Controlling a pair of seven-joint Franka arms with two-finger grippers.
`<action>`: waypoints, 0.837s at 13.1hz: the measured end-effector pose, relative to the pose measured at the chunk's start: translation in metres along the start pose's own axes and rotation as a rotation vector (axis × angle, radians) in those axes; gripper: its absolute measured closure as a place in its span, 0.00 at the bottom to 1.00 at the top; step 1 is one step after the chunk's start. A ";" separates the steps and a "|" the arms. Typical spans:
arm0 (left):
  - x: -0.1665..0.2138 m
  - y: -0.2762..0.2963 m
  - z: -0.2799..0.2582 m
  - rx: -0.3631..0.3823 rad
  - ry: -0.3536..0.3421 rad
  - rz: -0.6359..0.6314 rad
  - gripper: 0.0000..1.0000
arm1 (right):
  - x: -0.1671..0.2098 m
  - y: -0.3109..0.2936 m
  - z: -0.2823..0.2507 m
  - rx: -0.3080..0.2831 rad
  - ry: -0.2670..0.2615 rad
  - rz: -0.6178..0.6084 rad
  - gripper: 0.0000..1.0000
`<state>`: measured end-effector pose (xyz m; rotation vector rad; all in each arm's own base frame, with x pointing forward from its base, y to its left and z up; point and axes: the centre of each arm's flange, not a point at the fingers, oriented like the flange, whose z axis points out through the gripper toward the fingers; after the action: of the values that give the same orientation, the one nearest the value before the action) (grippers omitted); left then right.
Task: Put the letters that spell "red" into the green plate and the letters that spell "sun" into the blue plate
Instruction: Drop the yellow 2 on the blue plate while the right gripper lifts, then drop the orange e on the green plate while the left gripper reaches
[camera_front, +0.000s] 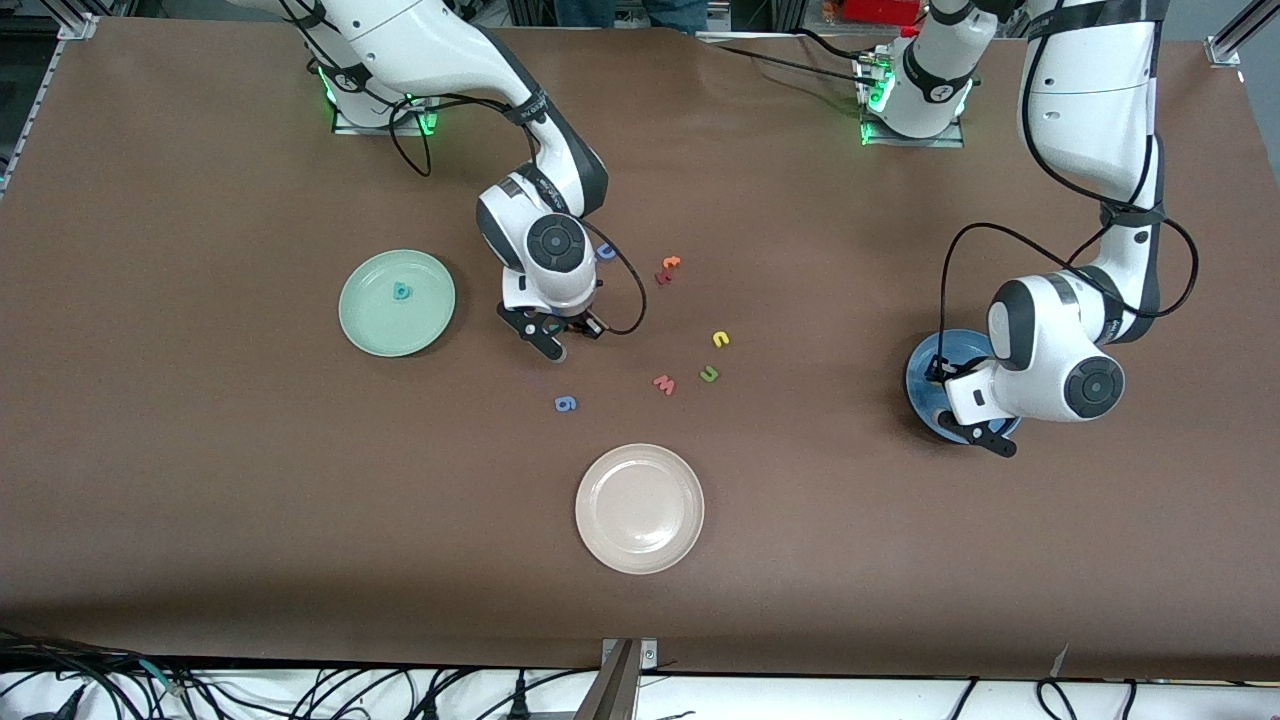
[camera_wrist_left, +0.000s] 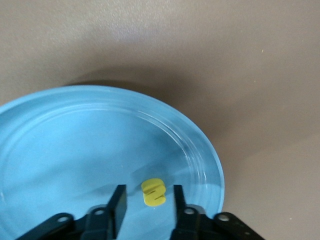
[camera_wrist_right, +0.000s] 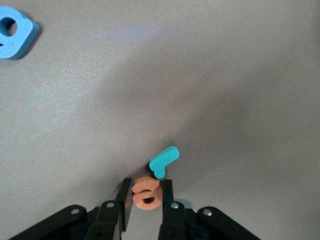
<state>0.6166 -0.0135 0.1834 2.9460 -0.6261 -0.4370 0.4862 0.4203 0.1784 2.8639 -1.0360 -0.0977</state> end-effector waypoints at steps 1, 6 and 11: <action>0.001 0.001 -0.002 0.003 0.006 0.003 0.38 | 0.001 0.000 -0.002 -0.001 0.001 -0.001 0.72; 0.026 0.058 -0.048 -0.004 0.079 0.107 0.00 | 0.031 0.011 -0.061 -0.077 -0.008 -0.080 0.72; 0.043 0.166 -0.058 -0.038 0.057 0.015 0.00 | 0.105 0.055 -0.091 -0.189 -0.053 -0.304 0.72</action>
<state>0.6073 -0.1803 0.2534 2.9052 -0.6252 -0.3587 0.5399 0.3173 0.2720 2.8322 -0.5556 -0.2787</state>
